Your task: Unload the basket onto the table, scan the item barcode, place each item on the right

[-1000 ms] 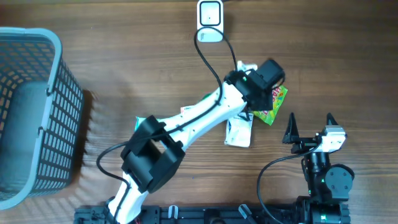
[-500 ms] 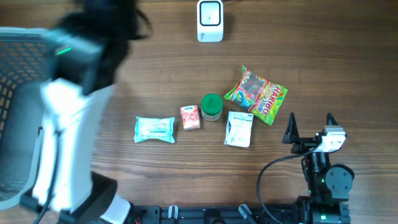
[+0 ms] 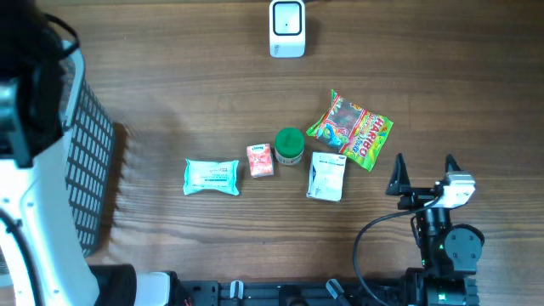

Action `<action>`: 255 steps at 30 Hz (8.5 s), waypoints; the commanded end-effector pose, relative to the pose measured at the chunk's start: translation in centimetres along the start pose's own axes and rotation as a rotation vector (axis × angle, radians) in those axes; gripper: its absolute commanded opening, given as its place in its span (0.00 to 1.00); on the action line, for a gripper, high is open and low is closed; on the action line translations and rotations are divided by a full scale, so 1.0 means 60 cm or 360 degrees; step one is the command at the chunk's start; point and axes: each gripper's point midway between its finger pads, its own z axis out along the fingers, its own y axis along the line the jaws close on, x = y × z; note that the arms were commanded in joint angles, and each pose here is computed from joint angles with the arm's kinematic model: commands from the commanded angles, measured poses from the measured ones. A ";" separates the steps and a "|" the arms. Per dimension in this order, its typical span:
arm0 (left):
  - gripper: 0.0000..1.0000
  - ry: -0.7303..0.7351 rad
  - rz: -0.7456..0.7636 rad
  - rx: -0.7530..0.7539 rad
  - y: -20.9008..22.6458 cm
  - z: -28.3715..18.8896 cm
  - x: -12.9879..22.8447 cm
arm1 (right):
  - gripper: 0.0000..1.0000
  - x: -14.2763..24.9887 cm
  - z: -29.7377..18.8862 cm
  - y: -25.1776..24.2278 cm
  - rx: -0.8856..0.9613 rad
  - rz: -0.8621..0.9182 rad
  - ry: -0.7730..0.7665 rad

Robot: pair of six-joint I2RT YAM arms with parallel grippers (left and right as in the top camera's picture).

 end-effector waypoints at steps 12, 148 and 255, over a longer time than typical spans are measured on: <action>1.00 -0.0111 -0.0158 0.0595 0.078 -0.192 0.052 | 1.00 0.089 -0.059 0.184 -0.0806 0.1642 0.1008; 1.00 -0.0405 -0.0277 -0.0055 0.585 -0.513 0.101 | 1.00 0.080 -0.093 0.552 -0.1631 -0.0917 0.1670; 1.00 -0.0363 -0.0221 -0.0074 0.588 -0.510 0.114 | 0.38 0.082 0.649 0.493 -0.0481 -0.1832 -0.0146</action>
